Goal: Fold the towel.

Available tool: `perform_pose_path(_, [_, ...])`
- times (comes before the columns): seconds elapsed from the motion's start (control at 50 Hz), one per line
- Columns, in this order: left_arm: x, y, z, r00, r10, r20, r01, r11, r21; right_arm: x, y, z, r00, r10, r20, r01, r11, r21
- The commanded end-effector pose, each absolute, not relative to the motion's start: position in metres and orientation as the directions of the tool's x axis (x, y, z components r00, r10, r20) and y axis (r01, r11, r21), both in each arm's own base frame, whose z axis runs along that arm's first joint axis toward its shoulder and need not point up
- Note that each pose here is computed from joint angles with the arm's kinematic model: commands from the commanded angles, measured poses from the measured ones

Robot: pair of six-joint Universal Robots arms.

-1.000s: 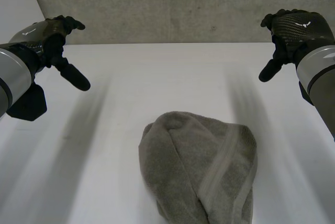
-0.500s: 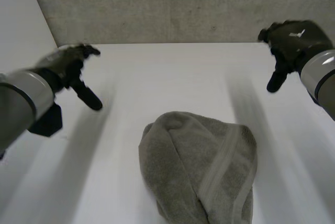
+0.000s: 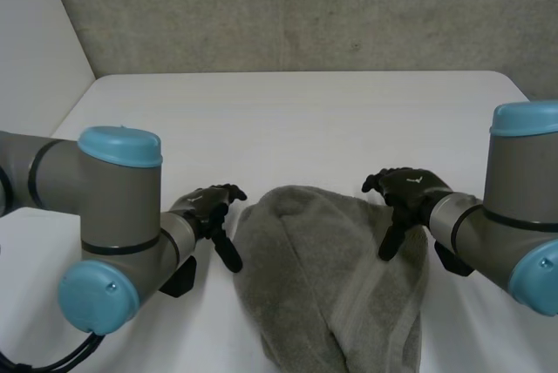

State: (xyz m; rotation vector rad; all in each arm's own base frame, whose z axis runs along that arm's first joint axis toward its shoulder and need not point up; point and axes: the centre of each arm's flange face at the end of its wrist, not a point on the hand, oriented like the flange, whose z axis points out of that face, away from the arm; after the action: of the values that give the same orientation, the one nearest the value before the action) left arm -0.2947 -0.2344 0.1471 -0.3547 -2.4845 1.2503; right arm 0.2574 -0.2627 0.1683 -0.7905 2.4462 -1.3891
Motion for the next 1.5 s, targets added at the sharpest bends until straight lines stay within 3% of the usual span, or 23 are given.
perform_pose_path(0.02, [-0.302,-0.238,0.135,-0.904,0.384,0.187,0.083,0.587,-0.805,0.268,-0.253,0.149,-0.8,-0.599,0.043,-0.362,0.424,-0.83])
perform_pose_path(0.2, [-0.312,-0.238,0.132,-0.894,0.408,0.184,0.096,0.576,-0.812,0.28,-0.249,0.143,-0.793,-0.609,0.012,-0.335,0.419,-0.844])
perform_pose_path(0.36, [-0.328,-0.255,0.163,-0.88,0.439,0.18,0.049,0.461,-0.886,0.293,-0.274,0.178,-0.785,-0.615,0.072,-0.279,0.247,-0.928])
perform_pose_path(0.4, [-0.336,-0.275,0.208,-0.886,0.446,0.128,0.017,0.307,-0.952,0.302,-0.294,0.218,-0.791,-0.6,0.119,-0.232,0.115,-0.966])
perform_pose_path(0.42, [-0.336,-0.275,0.208,-0.886,0.446,0.128,0.017,0.306,-0.952,0.302,-0.294,0.218,-0.791,-0.599,0.119,-0.232,0.114,-0.966])
perform_pose_path(0.46, [-0.34,-0.295,0.272,-0.904,0.423,0.062,-0.031,0.08,-0.996,0.306,-0.312,0.276,-0.804,-0.559,0.202,-0.182,-0.093,-0.979])
perform_pose_path(0.48, [-0.34,-0.295,0.272,-0.904,0.423,0.062,-0.031,0.078,-0.996,0.306,-0.312,0.276,-0.804,-0.558,0.203,-0.182,-0.094,-0.979])
perform_pose_path(0.5, [-0.339,-0.304,0.305,-0.916,0.399,0.038,-0.061,-0.045,-0.997,0.308,-0.319,0.31,-0.815,-0.523,0.248,-0.148,-0.227,-0.963])
perform_pose_path(0.52, [-0.339,-0.304,0.305,-0.916,0.398,0.038,-0.061,-0.046,-0.997,0.309,-0.323,0.337,-0.828,-0.484,0.284,-0.115,-0.348,-0.93])
perform_pose_path(0.56, [-0.336,-0.311,0.366,-0.934,0.356,0.015,-0.123,-0.282,-0.951,0.31,-0.325,0.356,-0.841,-0.446,0.308,-0.085,-0.453,-0.888])
perform_pose_path(0.58, [-0.336,-0.311,0.366,-0.934,0.356,0.015,-0.123,-0.283,-0.951,0.31,-0.325,0.356,-0.841,-0.445,0.308,-0.085,-0.454,-0.887])
perform_pose_path(0.62, [-0.327,-0.308,0.401,-0.945,0.327,-0.001,-0.147,-0.43,-0.891,0.31,-0.323,0.383,-0.859,-0.388,0.333,-0.028,-0.615,-0.788])
perform_pose_path(0.66, [-0.323,-0.307,0.405,-0.95,0.311,-0.008,-0.142,-0.457,-0.878,0.31,-0.321,0.386,-0.868,-0.367,0.335,-0.015,-0.655,-0.756])
perform_pose_path(0.7, [-0.322,-0.304,0.4,-0.952,0.306,-0.019,-0.129,-0.457,-0.88,0.31,-0.32,0.38,-0.864,-0.371,0.341,-0.018,-0.653,-0.757])
perform_pose_path(0.74, [-0.32,-0.302,0.386,-0.951,0.307,-0.032,-0.108,-0.428,-0.897,0.313,-0.317,0.349,-0.824,-0.432,0.366,-0.064,-0.572,-0.818])
perform_pose_path(0.78, [-0.317,-0.296,0.34,-0.947,0.314,-0.074,-0.034,-0.323,-0.946,0.316,-0.312,0.331,-0.794,-0.477,0.377,-0.093,-0.518,-0.85])
perform_pose_path(0.8, [-0.317,-0.296,0.34,-0.947,0.314,-0.074,-0.033,-0.323,-0.946,0.317,-0.307,0.311,-0.762,-0.518,0.389,-0.133,-0.462,-0.877])
perform_pose_path(0.88, [-0.309,-0.28,0.263,-0.934,0.335,-0.125,0.088,-0.124,-0.988,0.318,-0.298,0.263,-0.691,-0.586,0.422,-0.241,-0.364,-0.9])
perform_pose_path(0.96, [-0.297,-0.264,0.185,-0.92,0.353,-0.169,0.208,0.075,-0.975,0.314,-0.284,0.203,-0.58,-0.639,0.506,-0.411,-0.307,-0.858])
perform_pose_path(1.06, [-0.282,-0.246,0.134,-0.911,0.36,-0.202,0.294,0.221,-0.93,0.306,-0.276,0.161,-0.496,-0.657,0.567,-0.541,-0.277,-0.794])
perform_pose_path(1.3, [-0.278,-0.187,0.129,-0.863,0.446,-0.236,0.397,0.31,-0.864,0.287,-0.242,0.161,-0.398,-0.764,0.508,-0.662,-0.144,-0.736])
perform_pose_path(1.4, [-0.273,-0.169,0.139,-0.847,0.472,-0.243,0.432,0.346,-0.833,0.277,-0.234,0.168,-0.395,-0.791,0.467,-0.687,-0.083,-0.722])
perform_pose_path(1.5, [-0.272,-0.17,0.159,-0.856,0.461,-0.237,0.41,0.324,-0.853,0.265,-0.239,0.18,-0.437,-0.785,0.438,-0.681,-0.029,-0.732])
